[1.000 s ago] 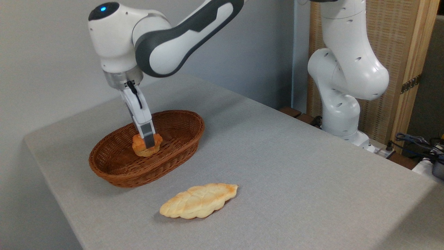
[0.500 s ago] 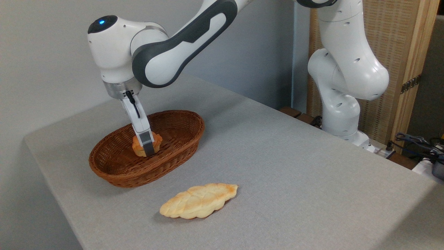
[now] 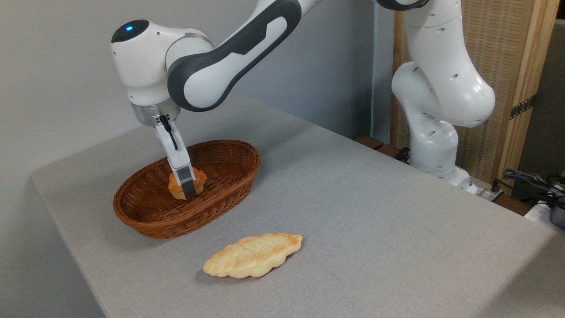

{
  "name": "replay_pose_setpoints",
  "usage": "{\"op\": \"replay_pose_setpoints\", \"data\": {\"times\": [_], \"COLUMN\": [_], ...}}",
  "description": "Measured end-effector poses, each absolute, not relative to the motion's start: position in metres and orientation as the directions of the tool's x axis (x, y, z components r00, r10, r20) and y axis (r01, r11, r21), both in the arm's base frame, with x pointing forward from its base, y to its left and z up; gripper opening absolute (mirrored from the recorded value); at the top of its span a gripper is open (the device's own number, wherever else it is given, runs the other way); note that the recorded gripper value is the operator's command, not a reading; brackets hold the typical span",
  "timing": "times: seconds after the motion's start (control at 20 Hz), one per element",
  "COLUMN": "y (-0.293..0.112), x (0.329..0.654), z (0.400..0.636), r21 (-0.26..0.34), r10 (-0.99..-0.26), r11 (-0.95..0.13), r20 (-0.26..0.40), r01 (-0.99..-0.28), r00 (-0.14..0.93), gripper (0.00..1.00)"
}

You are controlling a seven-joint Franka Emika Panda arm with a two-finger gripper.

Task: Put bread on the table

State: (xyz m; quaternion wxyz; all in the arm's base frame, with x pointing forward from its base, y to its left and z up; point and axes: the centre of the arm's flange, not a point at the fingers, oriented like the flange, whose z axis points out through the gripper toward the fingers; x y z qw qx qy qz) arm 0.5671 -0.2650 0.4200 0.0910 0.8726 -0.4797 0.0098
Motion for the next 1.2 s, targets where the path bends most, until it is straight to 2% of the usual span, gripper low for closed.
{"op": "replay_pose_setpoints", "data": {"times": [0.65, 0.9, 1.05, 1.2], "y": [-0.266, -0.266, -0.263, -0.253], "x": [0.567, 0.567, 0.568, 0.566], "z": [0.421, 0.425, 0.438, 0.462], "r21": [0.149, 0.144, 0.129, 0.104], "r10": [-0.837, -0.836, -0.825, -0.816], "r11": [-0.521, -0.521, -0.537, -0.551], "r20": [0.106, 0.111, 0.126, 0.140], "r01": [-0.840, -0.841, -0.834, -0.828], "r00": [0.537, 0.537, 0.551, 0.561], "gripper": [0.57, 0.60, 0.60, 0.60]}}
